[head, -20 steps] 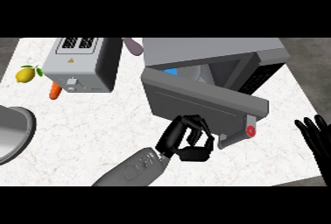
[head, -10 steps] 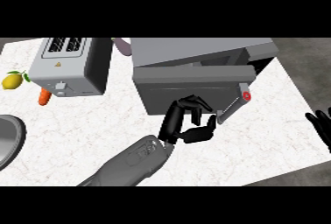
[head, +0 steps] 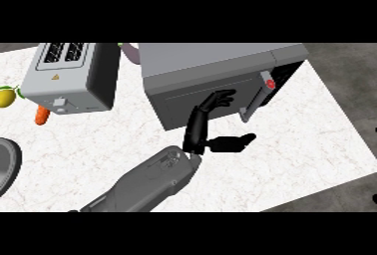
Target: Pick up the milk, place it into the microwave and close the microwave
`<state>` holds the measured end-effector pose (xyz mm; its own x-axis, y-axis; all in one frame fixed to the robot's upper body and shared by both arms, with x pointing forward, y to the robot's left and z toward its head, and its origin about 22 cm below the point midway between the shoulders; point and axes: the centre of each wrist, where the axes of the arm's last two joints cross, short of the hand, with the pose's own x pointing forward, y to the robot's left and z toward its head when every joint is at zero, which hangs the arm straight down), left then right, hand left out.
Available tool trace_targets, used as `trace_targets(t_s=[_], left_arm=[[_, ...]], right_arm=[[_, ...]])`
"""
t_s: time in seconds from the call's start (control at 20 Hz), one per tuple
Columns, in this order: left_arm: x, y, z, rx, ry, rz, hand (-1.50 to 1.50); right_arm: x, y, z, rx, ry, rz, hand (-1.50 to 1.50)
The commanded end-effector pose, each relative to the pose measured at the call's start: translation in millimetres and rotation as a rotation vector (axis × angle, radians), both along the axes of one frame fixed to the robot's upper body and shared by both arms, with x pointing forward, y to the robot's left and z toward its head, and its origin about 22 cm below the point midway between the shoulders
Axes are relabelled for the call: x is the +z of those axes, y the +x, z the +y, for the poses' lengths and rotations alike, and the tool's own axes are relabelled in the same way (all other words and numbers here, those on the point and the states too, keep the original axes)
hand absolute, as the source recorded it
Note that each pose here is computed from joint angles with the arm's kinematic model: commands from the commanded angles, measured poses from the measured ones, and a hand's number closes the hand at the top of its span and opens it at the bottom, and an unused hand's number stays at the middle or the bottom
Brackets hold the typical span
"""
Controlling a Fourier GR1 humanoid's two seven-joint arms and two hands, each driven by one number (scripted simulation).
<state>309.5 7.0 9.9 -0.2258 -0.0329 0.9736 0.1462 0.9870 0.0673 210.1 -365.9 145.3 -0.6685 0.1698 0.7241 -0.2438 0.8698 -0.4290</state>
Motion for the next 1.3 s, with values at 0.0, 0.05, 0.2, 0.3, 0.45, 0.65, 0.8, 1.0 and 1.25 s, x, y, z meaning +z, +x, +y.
trace_targets(t_s=[0.0,0.05,0.2,0.3,0.45,0.65,0.8,1.0,1.25], left_arm=[[20,20.1,0,0.092,-0.049,-0.011,-1.50],[25,20.5,-1,0.104,-0.075,-0.005,-1.50],[25,22.7,-1,0.121,-0.085,-0.003,-1.50],[25,21.2,-2,0.126,-0.091,0.006,-1.50],[24,23.2,-2,0.127,-0.090,0.003,-1.50],[22,24.1,-1,0.130,-0.091,-0.002,-1.50],[24,24.8,-2,0.124,-0.105,-0.005,-1.50],[21,24.7,-2,0.119,-0.103,-0.025,-1.50],[21,21.3,-4,0.099,-0.117,-0.030,-1.50]], right_arm=[[29,4,-7,-0.071,-0.104,-0.100,1.50],[29,4,-8,-0.082,-0.113,-0.104,1.50],[32,8,-6,-0.081,-0.126,-0.120,1.50],[35,12,-8,-0.094,-0.133,-0.127,1.50],[44,14,-9,-0.101,-0.151,-0.144,1.50],[44,19,-9,-0.103,-0.143,-0.156,1.50],[49,22,-9,-0.109,-0.169,-0.157,1.50],[52,28,-12,-0.116,-0.158,-0.167,1.50],[-2,42,4,0.018,0.153,-0.013,-1.50]])
